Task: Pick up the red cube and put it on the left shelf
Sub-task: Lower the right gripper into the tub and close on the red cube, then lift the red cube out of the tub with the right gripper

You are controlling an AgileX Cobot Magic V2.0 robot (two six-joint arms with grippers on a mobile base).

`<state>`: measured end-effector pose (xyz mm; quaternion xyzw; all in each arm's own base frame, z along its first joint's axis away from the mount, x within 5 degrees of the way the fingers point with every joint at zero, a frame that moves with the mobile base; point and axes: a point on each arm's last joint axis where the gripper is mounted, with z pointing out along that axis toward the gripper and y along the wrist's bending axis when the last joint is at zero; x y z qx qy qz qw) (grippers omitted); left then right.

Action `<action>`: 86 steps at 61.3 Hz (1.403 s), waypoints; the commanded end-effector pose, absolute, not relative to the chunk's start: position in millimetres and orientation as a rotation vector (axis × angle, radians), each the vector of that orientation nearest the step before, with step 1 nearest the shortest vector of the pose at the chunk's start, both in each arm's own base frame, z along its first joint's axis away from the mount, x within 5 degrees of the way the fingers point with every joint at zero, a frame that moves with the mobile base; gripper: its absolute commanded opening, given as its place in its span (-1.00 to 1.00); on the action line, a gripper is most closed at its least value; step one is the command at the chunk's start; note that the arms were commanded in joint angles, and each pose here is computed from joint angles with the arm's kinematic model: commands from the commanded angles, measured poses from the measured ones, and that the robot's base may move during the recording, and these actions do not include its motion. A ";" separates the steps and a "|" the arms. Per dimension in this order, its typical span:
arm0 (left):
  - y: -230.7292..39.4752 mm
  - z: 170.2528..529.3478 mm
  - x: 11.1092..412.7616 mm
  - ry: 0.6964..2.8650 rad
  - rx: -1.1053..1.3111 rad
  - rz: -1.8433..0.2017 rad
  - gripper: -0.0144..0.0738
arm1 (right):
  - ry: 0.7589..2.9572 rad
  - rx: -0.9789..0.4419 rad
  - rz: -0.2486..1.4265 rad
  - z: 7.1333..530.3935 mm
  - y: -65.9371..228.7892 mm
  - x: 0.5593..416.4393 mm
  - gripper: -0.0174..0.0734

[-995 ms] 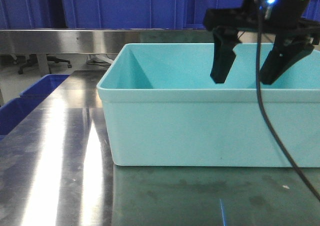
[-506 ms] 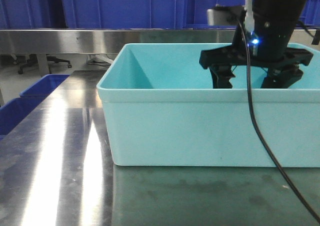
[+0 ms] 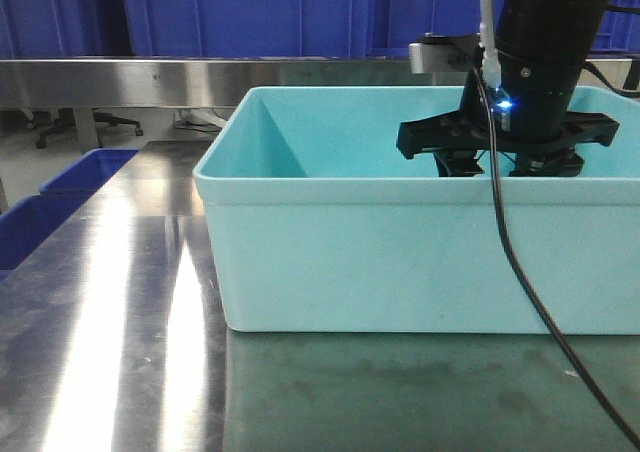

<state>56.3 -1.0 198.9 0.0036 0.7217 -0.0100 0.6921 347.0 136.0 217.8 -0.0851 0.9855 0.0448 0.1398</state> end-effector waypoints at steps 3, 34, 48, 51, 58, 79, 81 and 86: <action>-1.2 199.9 56.0 1.532 0.004 -0.031 -0.44 | 2.740 -0.235 0.155 263.7 134.0 350.8 -0.31; -1.2 199.9 56.0 1.532 0.004 -0.031 -0.44 | 2.219 -0.278 0.265 407.9 100.8 262.9 -0.31; -1.2 199.9 56.0 1.532 0.004 -0.031 -0.44 | 2.025 -0.283 0.285 405.3 68.8 179.4 -0.31; -1.2 199.9 56.0 1.532 0.004 -0.031 -0.44 | 1.974 -0.276 0.294 399.2 62.1 161.9 -0.31; -1.2 199.9 56.0 1.532 0.004 -0.031 -0.44 | 1.841 -0.257 0.316 379.8 47.2 123.1 -0.31; -1.2 199.9 56.0 1.532 0.004 -0.031 -0.44 | 1.546 -0.216 0.359 326.7 15.5 40.4 -0.31; -1.2 199.9 56.0 1.532 0.004 -0.031 -0.44 | 1.535 -0.215 0.360 324.8 14.4 37.7 -0.31; -1.2 199.9 56.0 1.532 0.004 -0.031 -0.44 | 1.526 -0.213 0.361 323.4 13.6 35.4 -0.31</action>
